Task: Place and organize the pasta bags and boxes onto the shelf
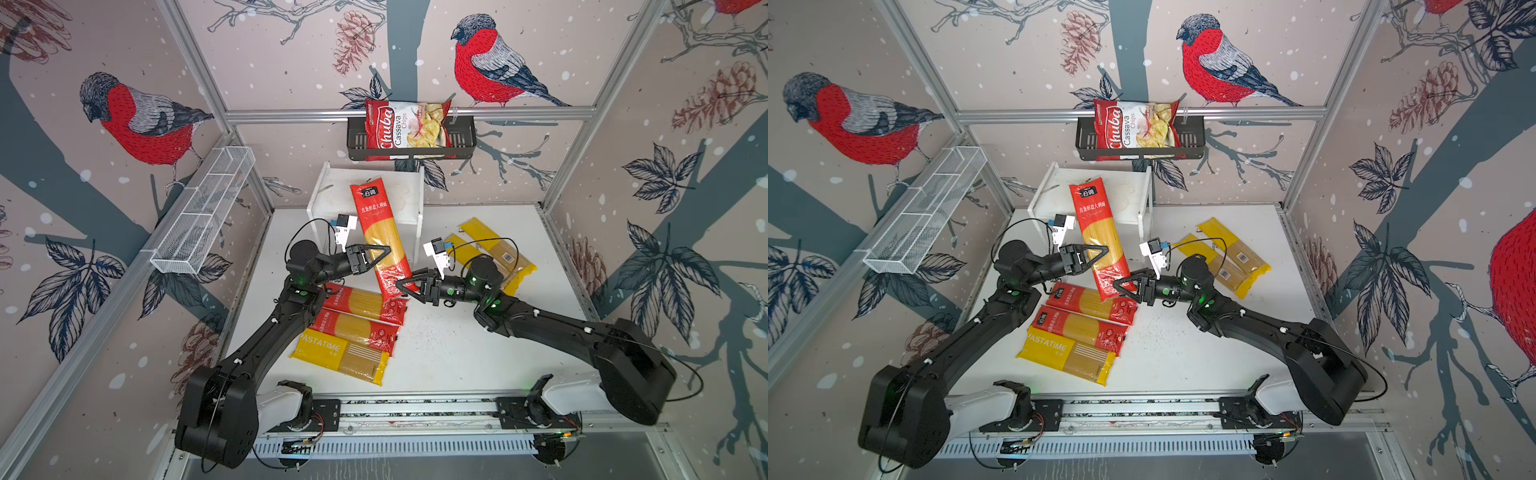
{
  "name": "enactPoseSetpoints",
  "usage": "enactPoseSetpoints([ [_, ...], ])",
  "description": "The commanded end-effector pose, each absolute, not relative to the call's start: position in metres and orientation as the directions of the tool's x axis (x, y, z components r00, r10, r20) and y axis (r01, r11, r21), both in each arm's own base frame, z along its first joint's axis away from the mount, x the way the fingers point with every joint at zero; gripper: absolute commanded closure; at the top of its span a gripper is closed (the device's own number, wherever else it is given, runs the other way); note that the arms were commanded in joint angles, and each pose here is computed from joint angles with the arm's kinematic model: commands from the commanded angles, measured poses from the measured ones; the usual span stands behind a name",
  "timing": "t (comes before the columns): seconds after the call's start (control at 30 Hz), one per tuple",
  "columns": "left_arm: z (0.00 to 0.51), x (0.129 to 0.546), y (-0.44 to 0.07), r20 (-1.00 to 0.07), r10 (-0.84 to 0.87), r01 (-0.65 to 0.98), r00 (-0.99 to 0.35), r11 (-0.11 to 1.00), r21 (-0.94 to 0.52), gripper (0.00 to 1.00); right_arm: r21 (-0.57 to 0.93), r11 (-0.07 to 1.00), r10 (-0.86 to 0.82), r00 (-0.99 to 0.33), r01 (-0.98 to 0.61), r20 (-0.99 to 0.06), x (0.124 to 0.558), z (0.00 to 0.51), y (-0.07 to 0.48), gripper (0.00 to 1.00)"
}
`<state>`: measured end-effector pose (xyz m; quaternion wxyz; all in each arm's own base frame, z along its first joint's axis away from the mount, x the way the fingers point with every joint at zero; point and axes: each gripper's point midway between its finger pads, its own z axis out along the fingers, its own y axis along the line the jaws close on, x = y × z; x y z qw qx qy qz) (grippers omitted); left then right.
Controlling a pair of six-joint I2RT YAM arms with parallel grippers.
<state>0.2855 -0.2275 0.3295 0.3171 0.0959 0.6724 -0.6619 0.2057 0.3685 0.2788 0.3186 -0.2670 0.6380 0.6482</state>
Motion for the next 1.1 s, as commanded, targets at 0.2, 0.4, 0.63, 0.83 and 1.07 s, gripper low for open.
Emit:
enactPoseSetpoints([
  [0.2, 0.360, 0.292, -0.208, -0.609, -0.382, 0.624, -0.695, 0.102, -0.775, 0.47, 0.691, -0.085, 0.193, -0.693, -0.718, -0.695, 0.210, 0.312, 0.377, 0.85],
  [0.4, 0.353, 0.290, -0.193, -0.583, -0.425, 0.599, -0.692, 0.112, -0.793, 0.33, 0.747, -0.170, 0.289, -0.757, -0.643, -0.586, 0.224, 0.336, 0.380, 0.92],
  [0.63, 0.351, 0.278, -0.178, -0.588, -0.474, 0.605, -0.655, 0.138, -0.784, 0.21, 0.820, -0.213, 0.412, -0.810, -0.531, -0.418, 0.255, 0.362, 0.382, 0.94],
  [0.83, 0.360, 0.273, -0.165, -0.583, -0.544, 0.612, -0.604, 0.151, -0.776, 0.16, 0.868, -0.220, 0.428, -0.844, -0.444, -0.323, 0.273, 0.370, 0.408, 0.93],
  [1.07, 0.363, 0.272, -0.159, -0.557, -0.590, 0.610, -0.585, 0.132, -0.781, 0.14, 0.891, -0.207, 0.418, -0.860, -0.404, -0.292, 0.278, 0.369, 0.430, 0.72],
])
